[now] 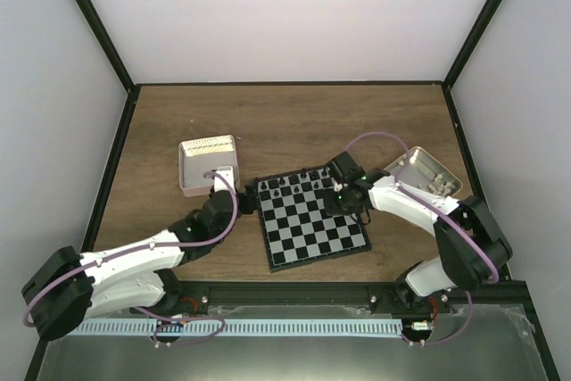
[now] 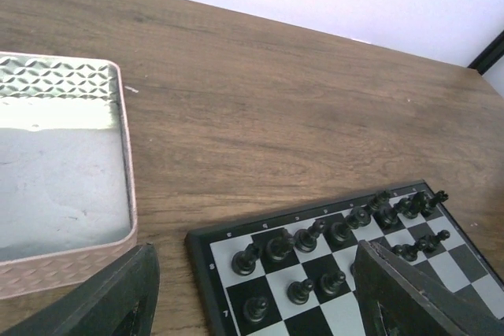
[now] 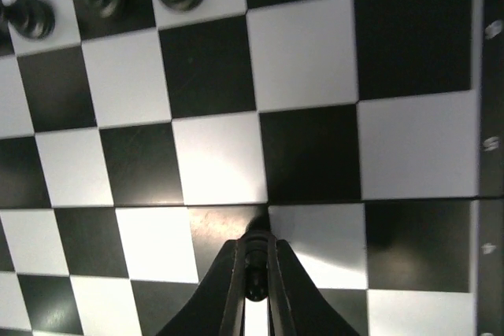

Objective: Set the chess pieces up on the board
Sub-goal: Pick up the chess piece at the center of the board, then place the chess piece on the chessboard.

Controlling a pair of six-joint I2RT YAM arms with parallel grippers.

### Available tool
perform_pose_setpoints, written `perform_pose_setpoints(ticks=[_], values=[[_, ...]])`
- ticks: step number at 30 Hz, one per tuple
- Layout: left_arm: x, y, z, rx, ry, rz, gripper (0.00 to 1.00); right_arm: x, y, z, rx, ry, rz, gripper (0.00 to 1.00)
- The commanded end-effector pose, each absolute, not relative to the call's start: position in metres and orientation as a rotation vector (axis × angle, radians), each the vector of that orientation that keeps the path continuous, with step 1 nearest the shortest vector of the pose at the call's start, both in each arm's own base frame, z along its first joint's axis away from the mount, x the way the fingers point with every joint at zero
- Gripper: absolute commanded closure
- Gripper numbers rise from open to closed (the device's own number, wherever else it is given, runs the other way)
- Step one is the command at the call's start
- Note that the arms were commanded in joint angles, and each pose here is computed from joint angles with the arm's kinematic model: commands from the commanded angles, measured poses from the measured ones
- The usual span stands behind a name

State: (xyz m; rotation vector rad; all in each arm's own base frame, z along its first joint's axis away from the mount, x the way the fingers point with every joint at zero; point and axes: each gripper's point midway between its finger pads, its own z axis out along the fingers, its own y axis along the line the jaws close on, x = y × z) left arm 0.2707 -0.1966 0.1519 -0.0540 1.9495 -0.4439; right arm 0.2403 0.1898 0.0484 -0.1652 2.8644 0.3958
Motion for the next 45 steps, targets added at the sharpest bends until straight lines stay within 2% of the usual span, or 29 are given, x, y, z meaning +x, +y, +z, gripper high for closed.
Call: perform_pose_setpoints(ticks=[1,11,21,29,35,38,40,45], values=[[0.270,-0.184,0.152,-0.121,1.967,-0.420,0.30,0.276,0.180,0.071,-0.065,2.751,0.272,0.99],[0.264,-0.171,0.158,-0.187,2.004,-0.487,0.23,0.343,0.162,0.070,0.016,2.697,0.196,0.99],[0.261,-0.166,0.164,-0.194,1.993,-0.512,0.19,0.352,0.160,0.056,0.013,2.708,0.150,0.98],[0.262,-0.164,0.164,-0.195,1.989,-0.506,0.20,0.353,0.156,0.048,0.008,2.723,0.102,0.91],[0.261,-0.161,0.171,-0.191,1.977,-0.502,0.19,0.355,0.164,0.077,0.008,2.667,0.194,0.64],[0.260,-0.161,0.183,-0.168,1.968,-0.497,0.18,0.356,0.166,0.104,0.038,2.613,0.242,0.56],[0.258,-0.158,0.193,-0.152,1.970,-0.484,0.16,0.351,0.162,0.125,0.070,2.573,0.265,0.51],[0.247,-0.146,0.220,-0.116,1.965,-0.459,0.07,0.323,0.134,0.166,0.132,2.410,0.278,0.29]])
